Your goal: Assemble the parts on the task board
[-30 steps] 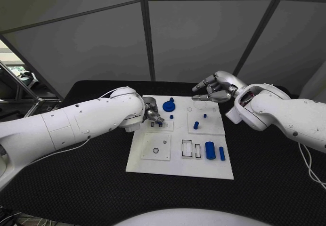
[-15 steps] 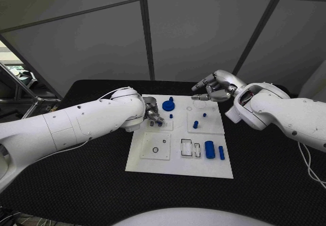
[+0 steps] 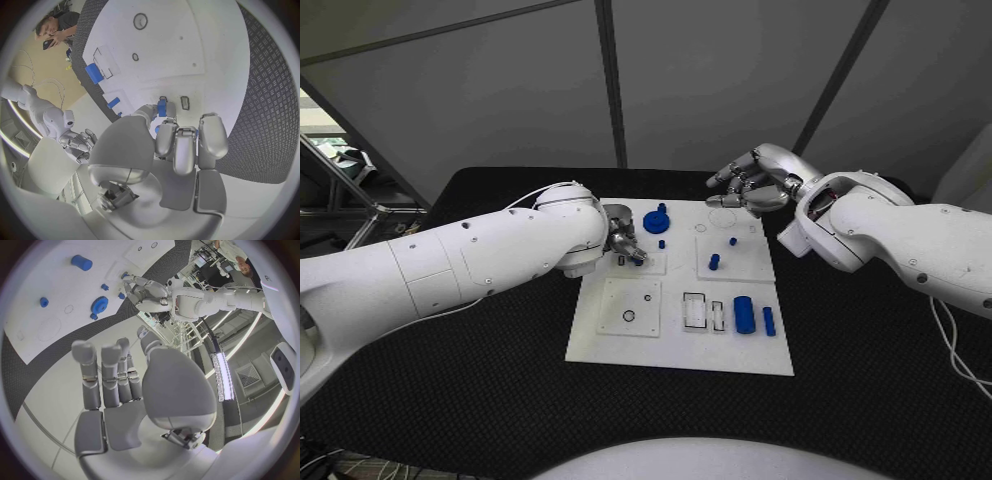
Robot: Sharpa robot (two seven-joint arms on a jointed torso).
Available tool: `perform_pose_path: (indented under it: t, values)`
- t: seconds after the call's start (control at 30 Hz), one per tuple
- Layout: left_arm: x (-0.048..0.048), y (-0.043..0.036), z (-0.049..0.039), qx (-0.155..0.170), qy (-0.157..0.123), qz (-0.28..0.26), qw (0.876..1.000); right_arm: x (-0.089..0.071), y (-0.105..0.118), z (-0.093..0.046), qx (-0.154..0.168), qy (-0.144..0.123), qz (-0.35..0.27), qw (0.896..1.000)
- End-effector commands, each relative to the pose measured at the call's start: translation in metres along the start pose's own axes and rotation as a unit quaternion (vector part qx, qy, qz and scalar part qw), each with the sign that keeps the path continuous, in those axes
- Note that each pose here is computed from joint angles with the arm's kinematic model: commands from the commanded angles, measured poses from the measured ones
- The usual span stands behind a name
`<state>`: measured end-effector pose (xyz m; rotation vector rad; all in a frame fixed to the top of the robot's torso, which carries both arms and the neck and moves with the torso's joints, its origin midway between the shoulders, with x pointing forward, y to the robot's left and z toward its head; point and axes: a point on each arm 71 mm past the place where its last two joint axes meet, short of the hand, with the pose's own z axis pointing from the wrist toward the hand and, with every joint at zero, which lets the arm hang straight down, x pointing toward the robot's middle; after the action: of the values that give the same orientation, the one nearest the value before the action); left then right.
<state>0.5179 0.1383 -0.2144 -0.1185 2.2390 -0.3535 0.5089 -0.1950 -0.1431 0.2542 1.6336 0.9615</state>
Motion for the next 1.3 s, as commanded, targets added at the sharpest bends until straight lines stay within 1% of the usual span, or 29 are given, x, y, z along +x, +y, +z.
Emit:
perform_pose_path:
  t: [0.03, 0.27, 0.63, 0.9, 1.1, 1.3]
  values:
    - [0.0039, 0.0009, 0.0000, -0.006, 0.015, 0.016, 1.000, -0.0036, 0.0024, 0.0008, -0.014, -0.018, 0.007, 1.000]
    - [0.0047, -0.0007, -0.0003, -0.004, 0.016, 0.016, 1.000, -0.0049, 0.0009, 0.0016, -0.011, -0.024, 0.012, 1.000]
    - [0.0049, -0.0011, 0.0011, -0.006, 0.019, 0.018, 1.000, -0.0049, -0.0008, 0.0027, -0.008, -0.022, 0.023, 0.999]
    - [0.0050, -0.0013, 0.0048, -0.013, 0.026, 0.022, 0.999, -0.0043, -0.0007, 0.0031, -0.008, -0.020, 0.030, 0.999]
    - [0.0054, 0.0013, 0.0078, -0.022, 0.039, 0.021, 0.999, -0.0039, -0.0005, 0.0033, -0.007, -0.019, 0.033, 0.999]
    - [0.0052, 0.0019, 0.0096, -0.025, 0.043, 0.019, 0.999, -0.0039, -0.0005, 0.0034, -0.006, -0.019, 0.035, 0.999]
